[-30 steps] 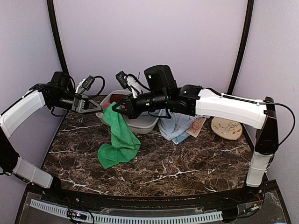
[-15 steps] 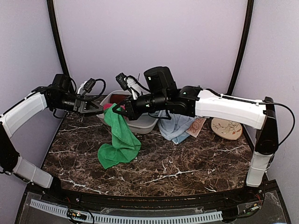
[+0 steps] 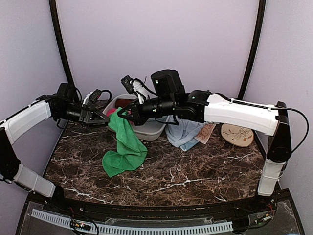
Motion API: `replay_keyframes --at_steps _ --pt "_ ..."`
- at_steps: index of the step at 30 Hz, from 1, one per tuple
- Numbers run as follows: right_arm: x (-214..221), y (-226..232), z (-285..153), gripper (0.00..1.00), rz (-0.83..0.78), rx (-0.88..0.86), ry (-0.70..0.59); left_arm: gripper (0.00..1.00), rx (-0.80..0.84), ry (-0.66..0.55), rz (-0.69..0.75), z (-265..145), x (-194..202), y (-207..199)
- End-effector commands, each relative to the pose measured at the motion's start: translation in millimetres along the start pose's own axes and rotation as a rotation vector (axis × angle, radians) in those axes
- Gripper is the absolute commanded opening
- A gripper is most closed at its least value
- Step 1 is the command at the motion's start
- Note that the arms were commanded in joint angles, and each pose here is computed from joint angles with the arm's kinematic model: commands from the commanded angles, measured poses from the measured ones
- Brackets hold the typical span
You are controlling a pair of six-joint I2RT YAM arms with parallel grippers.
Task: Roll the towels
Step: Pass from the right arm to the left
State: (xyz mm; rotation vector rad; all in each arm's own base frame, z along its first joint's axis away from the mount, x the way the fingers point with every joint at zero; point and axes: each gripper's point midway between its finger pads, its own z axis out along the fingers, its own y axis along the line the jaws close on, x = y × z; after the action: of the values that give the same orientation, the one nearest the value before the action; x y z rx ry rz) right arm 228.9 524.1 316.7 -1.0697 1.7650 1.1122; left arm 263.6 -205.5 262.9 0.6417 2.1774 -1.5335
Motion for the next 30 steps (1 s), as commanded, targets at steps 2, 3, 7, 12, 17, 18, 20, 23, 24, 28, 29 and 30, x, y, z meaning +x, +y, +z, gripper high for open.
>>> replay_keyframes --at_steps 2,3,7,12,17,18,20,23,24,28,29,30 --pt "-41.1 19.6 -20.1 0.0 -0.044 -0.032 -0.114 0.74 0.047 -0.014 -0.02 -1.2 1.0 -8.6" --pt "-41.7 20.3 -19.9 0.0 -0.041 -0.037 -0.117 0.72 0.078 -0.017 -0.028 -2.8 -2.3 -16.5" --pt "-45.2 23.5 -17.7 0.0 -0.032 -0.063 -0.133 0.63 0.165 -0.035 -0.015 -10.2 -13.0 -45.2" --pt "-53.1 28.8 -17.0 0.0 -0.024 -0.093 -0.172 0.62 0.226 -0.037 -0.039 -12.0 -12.5 -54.7" --pt "-58.8 30.3 -26.0 0.0 -0.038 -0.085 -0.201 0.69 0.206 -0.041 -0.053 -10.3 -6.5 -48.8" --pt "-61.0 31.0 -29.7 0.0 -0.042 -0.081 -0.209 0.72 0.209 -0.041 -0.059 -10.0 -5.4 -48.7" --pt "-63.5 32.2 -34.8 0.0 -0.048 -0.081 -0.221 0.75 0.214 -0.045 -0.07 -10.1 -4.7 -48.4" --pt "-68.1 35.9 -41.9 0.0 -0.053 -0.091 -0.248 0.76 0.22 -0.047 -0.089 -9.3 -4.1 -46.9" --pt "-68.2 36.1 -42.3 0.0 -0.051 -0.094 -0.253 0.76 0.228 -0.045 -0.095 -9.2 -4.4 -47.9" --pt "-63.5 34.8 -38.4 0.0 -0.035 -0.099 -0.246 0.73 0.254 -0.057 -0.078 -12.9 -13.0 -58.0" --pt "-62.3 34.8 -36.7 0.0 -0.032 -0.103 -0.242 0.71 0.263 -0.059 -0.077 -13.9 -14.8 -61.1" --pt "-60.7 34.1 -35.1 0.0 -0.028 -0.103 -0.239 0.69 0.272 -0.065 -0.07 -15.4 -17.4 -64.3"
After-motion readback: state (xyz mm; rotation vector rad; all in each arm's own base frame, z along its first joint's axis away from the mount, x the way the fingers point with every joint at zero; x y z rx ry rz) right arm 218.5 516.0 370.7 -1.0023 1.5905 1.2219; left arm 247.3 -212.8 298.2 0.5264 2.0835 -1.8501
